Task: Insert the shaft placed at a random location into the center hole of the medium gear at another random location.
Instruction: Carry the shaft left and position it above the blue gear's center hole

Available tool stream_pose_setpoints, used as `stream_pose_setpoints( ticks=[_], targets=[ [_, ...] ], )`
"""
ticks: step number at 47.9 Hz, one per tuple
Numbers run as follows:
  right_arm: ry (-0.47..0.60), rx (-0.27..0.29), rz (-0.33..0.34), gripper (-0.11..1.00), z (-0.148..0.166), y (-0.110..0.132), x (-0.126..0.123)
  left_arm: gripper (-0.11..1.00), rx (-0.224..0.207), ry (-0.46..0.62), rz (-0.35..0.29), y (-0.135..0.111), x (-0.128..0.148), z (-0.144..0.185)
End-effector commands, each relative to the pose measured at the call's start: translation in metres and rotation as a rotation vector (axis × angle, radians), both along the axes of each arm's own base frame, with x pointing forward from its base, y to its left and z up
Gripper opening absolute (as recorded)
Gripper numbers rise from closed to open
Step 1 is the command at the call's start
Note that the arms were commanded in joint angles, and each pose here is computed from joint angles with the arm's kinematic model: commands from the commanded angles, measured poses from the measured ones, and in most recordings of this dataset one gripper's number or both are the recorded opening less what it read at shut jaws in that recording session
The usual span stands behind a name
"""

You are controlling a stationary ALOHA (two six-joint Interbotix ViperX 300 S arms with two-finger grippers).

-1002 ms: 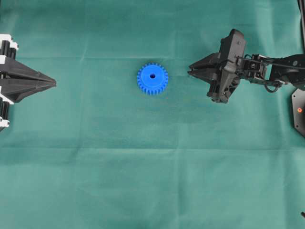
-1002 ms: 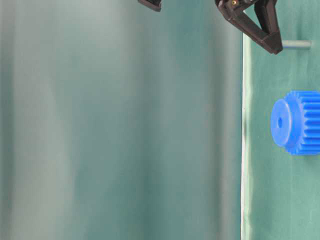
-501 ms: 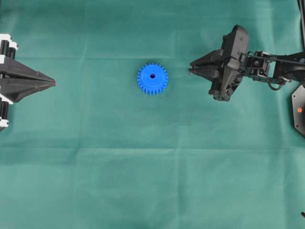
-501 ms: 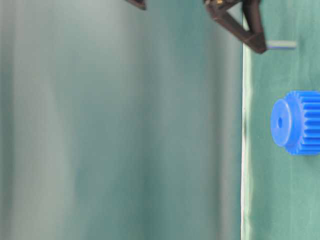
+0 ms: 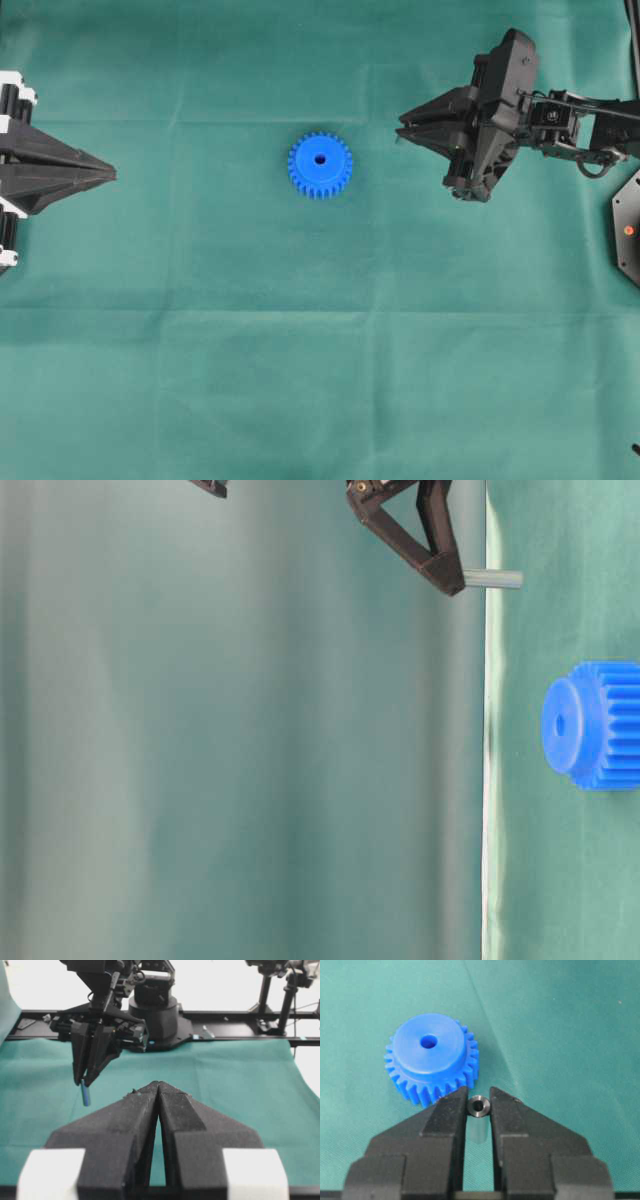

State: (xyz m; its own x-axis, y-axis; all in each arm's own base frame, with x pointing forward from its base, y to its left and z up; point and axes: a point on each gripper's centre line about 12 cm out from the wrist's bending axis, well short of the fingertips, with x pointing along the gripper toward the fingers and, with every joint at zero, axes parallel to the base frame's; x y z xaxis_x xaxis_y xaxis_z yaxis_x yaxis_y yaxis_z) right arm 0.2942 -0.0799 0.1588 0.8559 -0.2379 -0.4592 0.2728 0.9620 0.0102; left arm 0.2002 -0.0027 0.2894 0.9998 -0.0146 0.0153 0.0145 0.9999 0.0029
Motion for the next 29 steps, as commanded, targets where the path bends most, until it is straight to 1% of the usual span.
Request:
stream_pose_setpoints(
  ticks=[1, 16, 21, 29],
  targets=[
    [-0.032, -0.02, 0.0, 0.13, 0.012, -0.003, 0.005, 0.0, 0.001, -0.023, 0.0, 0.0, 0.002, 0.009],
    [-0.039, -0.018, 0.006, 0.13, 0.013, -0.003, 0.013, 0.0, 0.001, -0.018, 0.0, 0.0, 0.002, 0.007],
    [-0.037, -0.016, 0.014, 0.13, 0.013, -0.002, 0.021, 0.0, 0.001, -0.02, 0.0, 0.0, 0.002, 0.008],
    [-0.045, -0.016, 0.043, 0.13, 0.015, 0.003, 0.043, 0.0, 0.001, -0.017, 0.0, 0.0, 0.003, 0.007]
  ],
)
